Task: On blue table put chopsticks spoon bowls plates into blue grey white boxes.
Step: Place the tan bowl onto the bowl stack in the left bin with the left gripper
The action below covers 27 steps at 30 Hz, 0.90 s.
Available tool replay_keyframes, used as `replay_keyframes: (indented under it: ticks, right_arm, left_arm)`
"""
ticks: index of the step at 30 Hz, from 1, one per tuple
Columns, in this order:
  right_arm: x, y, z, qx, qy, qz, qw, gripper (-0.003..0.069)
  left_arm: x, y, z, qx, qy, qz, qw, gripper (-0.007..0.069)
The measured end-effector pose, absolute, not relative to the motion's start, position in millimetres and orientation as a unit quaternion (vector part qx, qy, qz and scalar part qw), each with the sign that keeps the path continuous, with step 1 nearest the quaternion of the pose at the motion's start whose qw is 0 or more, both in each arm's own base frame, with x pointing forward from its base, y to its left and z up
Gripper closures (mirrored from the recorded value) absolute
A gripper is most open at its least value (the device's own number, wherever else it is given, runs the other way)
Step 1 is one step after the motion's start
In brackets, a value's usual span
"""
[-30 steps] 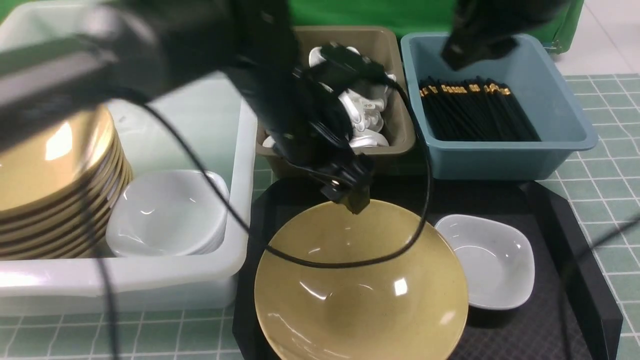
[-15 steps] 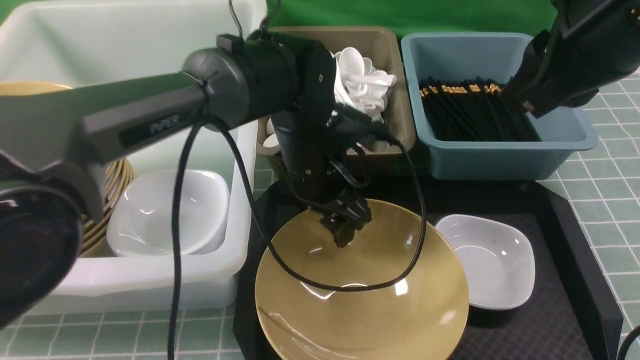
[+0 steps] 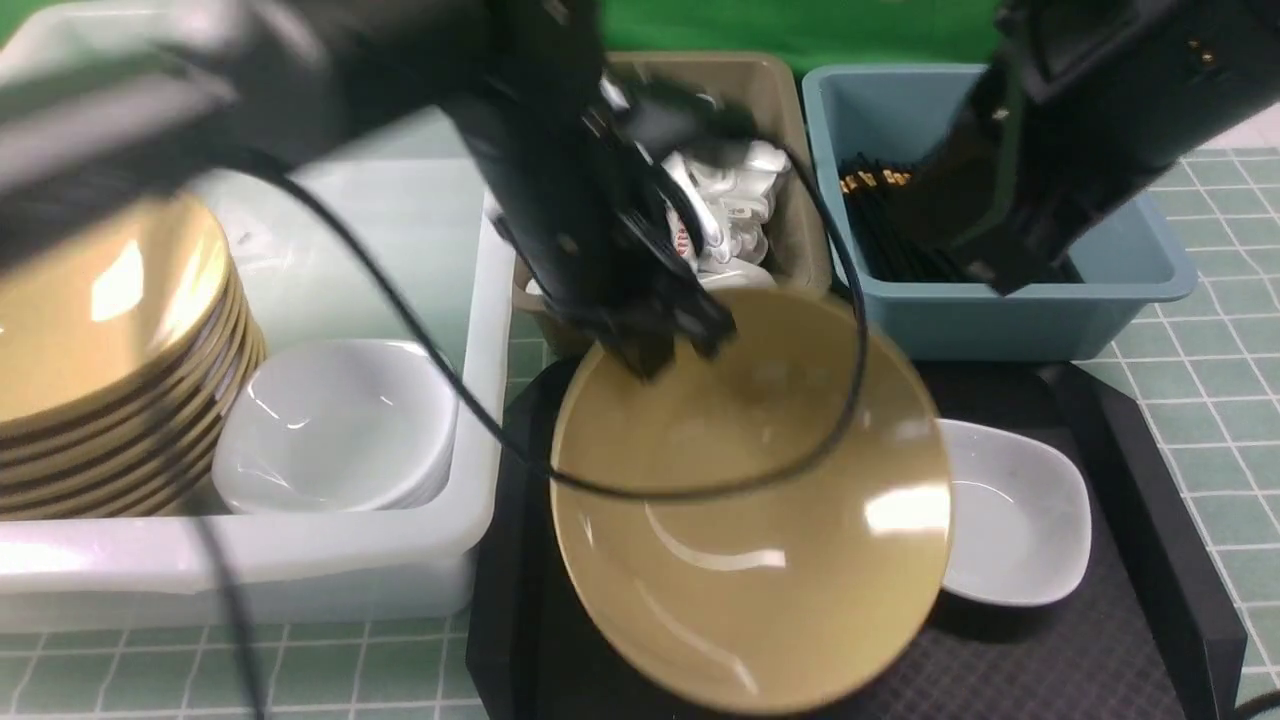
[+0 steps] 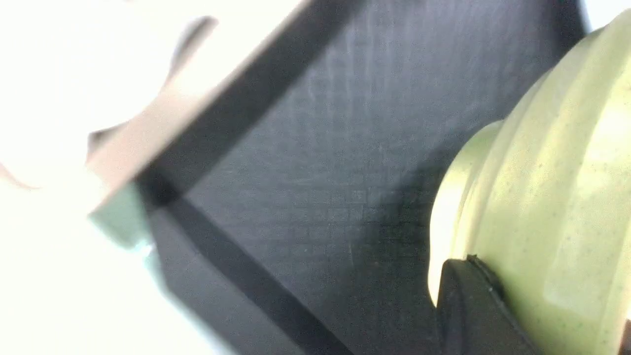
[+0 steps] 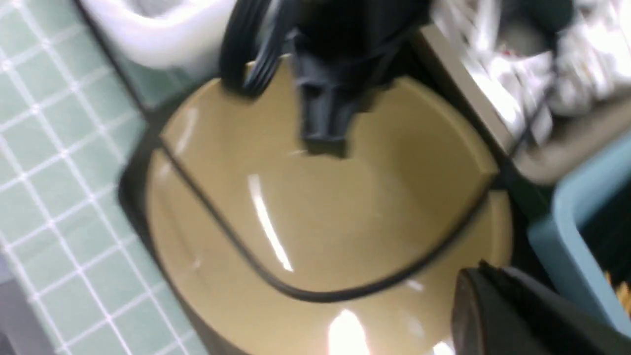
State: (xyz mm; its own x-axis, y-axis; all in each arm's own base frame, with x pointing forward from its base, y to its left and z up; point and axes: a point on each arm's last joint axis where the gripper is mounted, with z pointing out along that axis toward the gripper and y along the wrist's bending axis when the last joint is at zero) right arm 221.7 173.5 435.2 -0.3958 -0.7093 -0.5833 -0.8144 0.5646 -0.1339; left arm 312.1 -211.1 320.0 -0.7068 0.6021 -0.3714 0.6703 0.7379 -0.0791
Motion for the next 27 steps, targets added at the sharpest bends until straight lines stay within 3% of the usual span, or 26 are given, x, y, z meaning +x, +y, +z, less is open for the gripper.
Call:
replay_keyframes:
  ticks: [3, 8, 9, 12, 13, 16, 19, 27]
  right_arm:
    - [209, 189, 451, -0.483, 0.802, 0.104, 0.335, 0.0622]
    - [196, 201, 462, -0.505, 0.777, 0.118, 0.358, 0.0622]
    - [192, 206, 465, -0.517, 0.765, 0.121, 0.365, 0.0622]
    - [187, 212, 467, -0.528, 0.752, 0.127, 0.374, 0.0622]
    - [186, 216, 467, -0.535, 0.745, 0.128, 0.377, 0.0622]
    - [188, 221, 464, -0.543, 0.739, 0.127, 0.377, 0.0622]
    - [192, 227, 459, -0.552, 0.736, 0.122, 0.373, 0.0622]
    - [198, 234, 452, -0.565, 0.730, 0.115, 0.368, 0.0622]
  left_arm:
    - [298, -168, 376, 0.285, 0.919, -0.152, 0.228, 0.0620]
    - [285, -99, 421, 0.188, 0.921, -0.175, 0.291, 0.0620]
    - [276, -64, 438, 0.139, 0.922, -0.164, 0.322, 0.0620]
    - [258, -19, 455, 0.070, 0.922, -0.134, 0.357, 0.0620]
    - [243, 23, 463, -0.006, 0.920, -0.097, 0.380, 0.0620]
    - [225, 59, 460, -0.088, 0.916, -0.064, 0.387, 0.0620]
    - [214, 96, 439, -0.175, 0.911, -0.044, 0.372, 0.0620]
    - [234, 135, 374, -0.250, 0.910, -0.043, 0.328, 0.0607]
